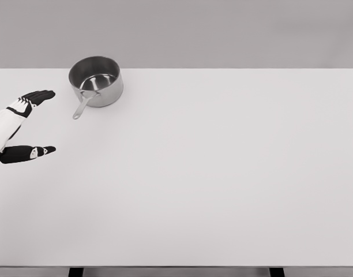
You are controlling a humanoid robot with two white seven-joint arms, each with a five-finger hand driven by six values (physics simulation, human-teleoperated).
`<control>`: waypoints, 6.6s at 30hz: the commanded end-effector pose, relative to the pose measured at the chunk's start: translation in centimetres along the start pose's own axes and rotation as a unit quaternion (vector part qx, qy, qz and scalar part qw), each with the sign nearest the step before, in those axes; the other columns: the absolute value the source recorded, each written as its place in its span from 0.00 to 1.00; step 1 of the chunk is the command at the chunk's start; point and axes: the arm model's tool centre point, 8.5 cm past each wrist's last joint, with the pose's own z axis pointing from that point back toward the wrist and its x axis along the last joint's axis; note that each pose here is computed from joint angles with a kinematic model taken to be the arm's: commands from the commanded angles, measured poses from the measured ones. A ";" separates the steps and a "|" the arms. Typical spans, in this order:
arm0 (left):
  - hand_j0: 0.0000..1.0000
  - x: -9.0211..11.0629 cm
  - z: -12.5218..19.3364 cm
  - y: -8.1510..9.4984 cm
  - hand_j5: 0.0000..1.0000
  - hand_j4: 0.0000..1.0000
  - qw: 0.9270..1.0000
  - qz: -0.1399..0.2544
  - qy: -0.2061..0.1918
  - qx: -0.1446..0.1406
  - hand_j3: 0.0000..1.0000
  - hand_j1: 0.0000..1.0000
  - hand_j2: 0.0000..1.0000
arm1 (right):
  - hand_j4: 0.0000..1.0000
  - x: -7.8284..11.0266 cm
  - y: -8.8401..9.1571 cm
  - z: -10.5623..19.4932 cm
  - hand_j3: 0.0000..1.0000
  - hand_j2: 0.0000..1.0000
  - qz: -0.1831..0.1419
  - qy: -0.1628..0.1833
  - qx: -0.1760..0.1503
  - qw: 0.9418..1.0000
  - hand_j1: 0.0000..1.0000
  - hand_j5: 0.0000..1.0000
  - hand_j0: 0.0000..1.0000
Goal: Rotate pot handle
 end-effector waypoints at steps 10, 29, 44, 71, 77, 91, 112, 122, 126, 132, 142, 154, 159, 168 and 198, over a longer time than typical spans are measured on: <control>1.00 0.0 -0.5 0.6 1.00 1.00 1.000 0.003 -0.005 0.008 1.00 1.00 1.00 | 1.00 0.0 0.0 0.0 1.00 1.00 0.000 0.000 0.000 1.000 1.00 1.00 1.00; 1.00 7.2 -15.6 0.3 1.00 1.00 0.935 0.258 0.010 -0.245 1.00 1.00 1.00 | 1.00 0.0 0.0 0.0 1.00 1.00 0.000 0.000 0.000 1.000 1.00 1.00 1.00; 1.00 4.0 -14.1 -1.7 1.00 1.00 0.885 0.311 0.149 -0.311 1.00 1.00 1.00 | 1.00 0.0 0.0 0.0 1.00 1.00 0.000 0.000 0.000 1.000 1.00 1.00 1.00; 1.00 -0.9 -13.8 -2.4 1.00 1.00 0.887 0.261 0.233 -0.301 1.00 1.00 1.00 | 1.00 0.0 0.0 0.0 1.00 1.00 0.000 0.000 0.000 1.000 1.00 1.00 1.00; 1.00 -1.0 -13.7 -2.3 1.00 1.00 0.889 0.254 0.236 -0.300 1.00 1.00 1.00 | 1.00 0.0 0.0 0.0 1.00 1.00 0.000 0.000 0.000 1.000 1.00 1.00 1.00; 1.00 -2.0 -12.8 -0.8 1.00 1.00 0.894 0.225 0.254 -0.292 1.00 1.00 1.00 | 1.00 0.0 0.0 0.0 1.00 1.00 0.000 0.000 0.000 1.000 1.00 1.00 1.00; 1.00 -3.6 -11.7 1.1 1.00 1.00 0.902 0.137 0.298 -0.281 1.00 1.00 1.00 | 1.00 0.0 0.0 0.0 1.00 1.00 0.000 0.000 0.000 1.000 1.00 1.00 1.00; 1.00 -4.1 -11.2 2.1 1.00 1.00 0.904 0.101 0.313 -0.275 1.00 1.00 1.00 | 1.00 0.0 0.0 0.0 1.00 1.00 0.000 0.000 0.000 1.000 1.00 1.00 1.00; 1.00 -4.0 -10.9 2.5 1.00 1.00 0.904 0.093 0.313 -0.276 1.00 1.00 1.00 | 1.00 0.0 0.0 0.0 1.00 1.00 0.000 0.000 0.000 1.000 1.00 1.00 1.00; 1.00 -3.8 -10.8 2.2 1.00 1.00 0.904 0.093 0.310 -0.280 1.00 1.00 1.00 | 1.00 0.0 0.0 0.0 1.00 1.00 0.000 0.000 0.000 1.000 1.00 1.00 1.00; 1.00 -4.3 -9.3 1.4 1.00 1.00 0.895 0.092 0.323 -0.293 1.00 1.00 1.00 | 1.00 0.0 0.0 0.0 1.00 1.00 0.000 0.000 0.000 1.000 1.00 1.00 1.00; 1.00 -7.4 -7.9 2.0 1.00 1.00 0.880 0.091 0.372 -0.282 1.00 1.00 1.00 | 1.00 0.0 0.0 0.0 1.00 1.00 0.000 0.000 0.000 1.000 1.00 1.00 1.00; 1.00 -8.2 -7.6 2.1 1.00 1.00 0.875 0.089 0.386 -0.277 1.00 1.00 1.00 | 1.00 0.0 0.0 0.0 1.00 1.00 0.000 0.000 0.000 1.000 1.00 1.00 1.00; 1.00 -9.4 -7.9 2.8 1.00 1.00 0.872 0.071 0.405 -0.265 1.00 1.00 1.00 | 1.00 0.0 0.0 0.0 1.00 1.00 0.000 0.000 0.000 1.000 1.00 1.00 1.00; 1.00 -14.0 -9.6 2.9 1.00 1.00 0.849 0.046 0.472 -0.235 1.00 1.00 1.00 | 1.00 0.0 0.0 0.0 1.00 1.00 0.000 0.000 0.000 1.000 1.00 1.00 1.00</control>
